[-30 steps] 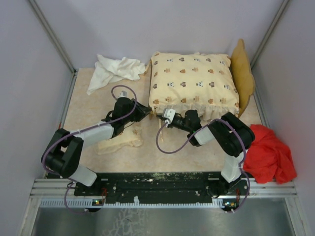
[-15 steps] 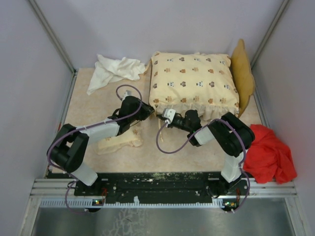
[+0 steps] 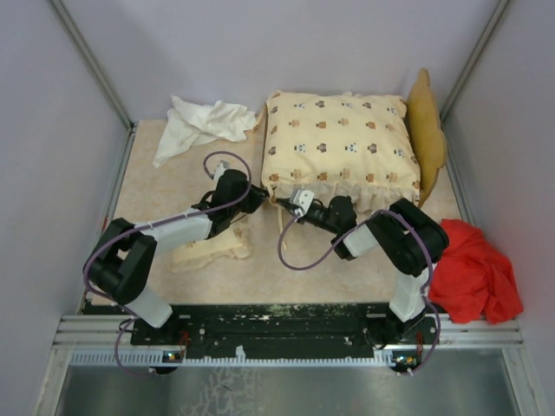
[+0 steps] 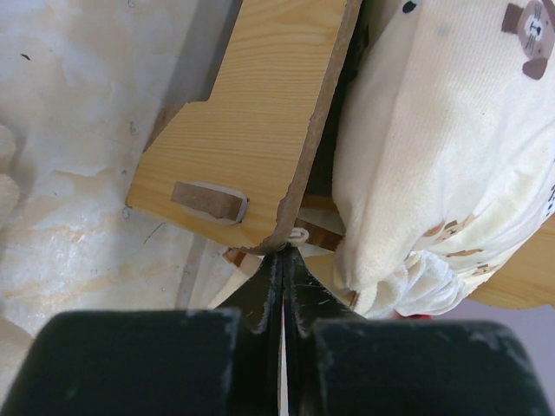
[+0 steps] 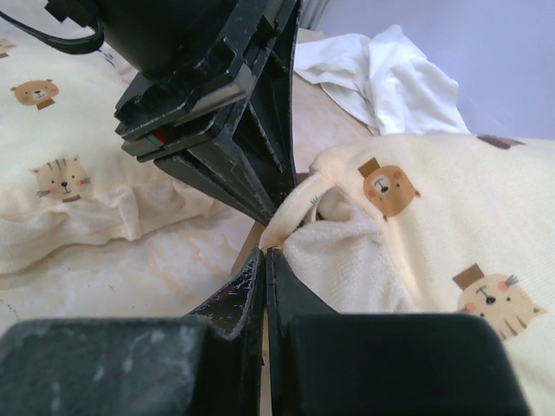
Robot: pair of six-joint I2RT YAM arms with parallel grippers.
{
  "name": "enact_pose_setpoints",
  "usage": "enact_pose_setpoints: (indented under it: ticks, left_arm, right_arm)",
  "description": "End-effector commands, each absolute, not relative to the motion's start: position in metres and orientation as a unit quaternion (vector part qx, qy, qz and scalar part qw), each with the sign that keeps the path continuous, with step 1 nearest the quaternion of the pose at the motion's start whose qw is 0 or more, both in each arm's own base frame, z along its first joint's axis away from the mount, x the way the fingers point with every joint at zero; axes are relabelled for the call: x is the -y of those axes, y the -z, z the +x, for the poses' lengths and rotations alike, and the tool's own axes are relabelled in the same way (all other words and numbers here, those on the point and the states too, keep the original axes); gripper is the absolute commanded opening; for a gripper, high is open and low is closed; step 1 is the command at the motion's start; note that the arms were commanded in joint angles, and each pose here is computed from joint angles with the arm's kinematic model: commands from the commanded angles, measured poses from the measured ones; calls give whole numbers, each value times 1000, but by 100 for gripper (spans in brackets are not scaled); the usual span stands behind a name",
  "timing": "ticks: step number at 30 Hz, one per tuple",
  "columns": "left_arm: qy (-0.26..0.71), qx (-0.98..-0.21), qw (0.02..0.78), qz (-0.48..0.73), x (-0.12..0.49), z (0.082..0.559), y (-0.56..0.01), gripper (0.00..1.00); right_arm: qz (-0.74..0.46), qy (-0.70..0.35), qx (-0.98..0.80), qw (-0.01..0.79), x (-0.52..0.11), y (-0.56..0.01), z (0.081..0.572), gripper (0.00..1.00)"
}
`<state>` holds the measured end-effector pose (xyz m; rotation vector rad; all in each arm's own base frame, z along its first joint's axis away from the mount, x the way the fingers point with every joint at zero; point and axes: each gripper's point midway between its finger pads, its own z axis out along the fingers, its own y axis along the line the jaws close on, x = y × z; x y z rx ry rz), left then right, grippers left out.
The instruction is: Set up the pet bed
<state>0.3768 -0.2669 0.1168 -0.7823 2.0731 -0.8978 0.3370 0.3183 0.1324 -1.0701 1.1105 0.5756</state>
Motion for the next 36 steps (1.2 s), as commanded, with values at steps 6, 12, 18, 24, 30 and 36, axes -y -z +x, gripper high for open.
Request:
enact_pose_setpoints:
  ticks: [6,12,18,24,30,36]
  left_arm:
    - [330,-796,402,-310,251,383,-127,0]
    - [334,-794,406,-304,251,381,-132,0]
    - [329,-793,412,-304,247,379,-139,0]
    - [317,-795,417,-306,239,375,-138,0]
    - [304,-793,432,-305,230,374,-142,0]
    - [301,-784,471,-270,225,378,-158,6]
  right_arm:
    - [-328,-327,-565,682,-299,-155,334,36]
    - [-239,-367,-612,658,-285,-152,311,49]
    - [-166,-350,-661,643,-294,-141,299,51]
    - [-73,-366,-700,608,-310,-109,309,49]
    - [-90,-375,-712,587,-332,-85,316,48]
    - [-82,-360,-720,588,-332,-79,324,48]
